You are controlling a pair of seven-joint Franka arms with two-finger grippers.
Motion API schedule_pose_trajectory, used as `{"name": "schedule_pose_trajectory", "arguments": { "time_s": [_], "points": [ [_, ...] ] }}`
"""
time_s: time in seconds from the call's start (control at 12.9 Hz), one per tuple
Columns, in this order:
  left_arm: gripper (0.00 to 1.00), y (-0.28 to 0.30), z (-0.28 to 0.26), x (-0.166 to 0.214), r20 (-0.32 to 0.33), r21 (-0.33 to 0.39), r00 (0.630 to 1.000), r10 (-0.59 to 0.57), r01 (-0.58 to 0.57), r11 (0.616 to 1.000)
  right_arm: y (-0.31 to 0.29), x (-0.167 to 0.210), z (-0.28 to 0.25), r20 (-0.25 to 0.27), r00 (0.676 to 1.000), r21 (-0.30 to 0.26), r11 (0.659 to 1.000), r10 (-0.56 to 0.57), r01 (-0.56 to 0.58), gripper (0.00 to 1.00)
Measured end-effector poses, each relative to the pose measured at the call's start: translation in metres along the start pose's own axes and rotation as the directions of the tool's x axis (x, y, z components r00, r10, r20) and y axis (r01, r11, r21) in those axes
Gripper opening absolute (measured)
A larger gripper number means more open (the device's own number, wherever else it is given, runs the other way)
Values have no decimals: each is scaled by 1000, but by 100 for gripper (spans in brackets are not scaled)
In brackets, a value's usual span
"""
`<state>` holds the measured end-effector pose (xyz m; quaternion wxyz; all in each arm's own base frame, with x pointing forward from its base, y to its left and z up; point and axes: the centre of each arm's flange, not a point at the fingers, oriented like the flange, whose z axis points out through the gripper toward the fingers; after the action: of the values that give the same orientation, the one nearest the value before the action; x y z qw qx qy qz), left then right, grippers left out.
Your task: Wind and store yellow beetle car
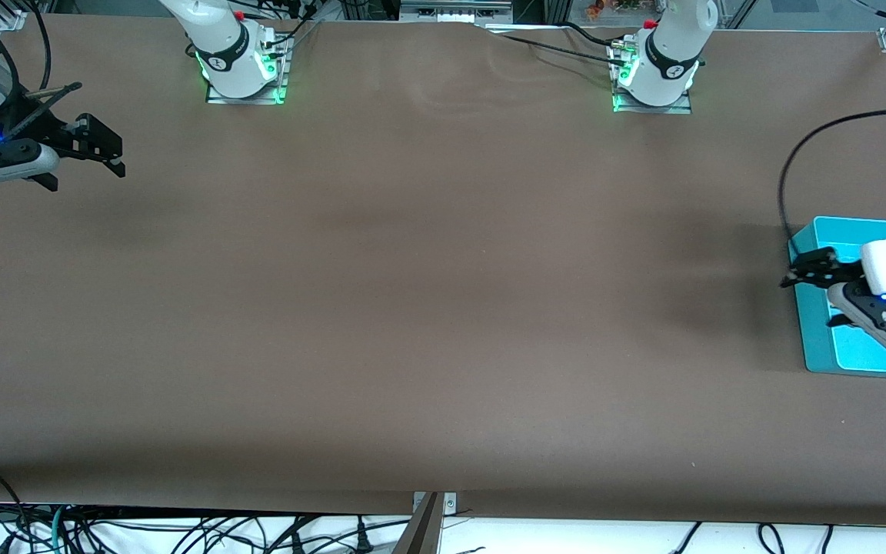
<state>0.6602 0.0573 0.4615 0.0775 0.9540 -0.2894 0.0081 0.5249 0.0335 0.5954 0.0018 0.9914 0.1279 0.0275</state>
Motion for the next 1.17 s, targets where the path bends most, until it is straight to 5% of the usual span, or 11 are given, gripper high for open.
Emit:
{"name": "schedule_pose_trajectory", "arguments": {
  "time_s": [0.31, 0.62, 1.17],
  "points": [
    [100, 61, -25, 30, -11, 42, 973, -231, 231, 972, 0, 0, -1, 2, 1000, 1, 1000, 0, 0, 100],
    [100, 89, -46, 26, 12, 35, 883, -470, 469, 882, 13, -5, 0, 17, 1000, 6, 1000, 24, -24, 100],
    [100, 90, -73, -14, 32, 80, 852, -523, 520, 851, 19, -15, 2, 89, 995, 23, 999, 37, -40, 100]
  ]
}}
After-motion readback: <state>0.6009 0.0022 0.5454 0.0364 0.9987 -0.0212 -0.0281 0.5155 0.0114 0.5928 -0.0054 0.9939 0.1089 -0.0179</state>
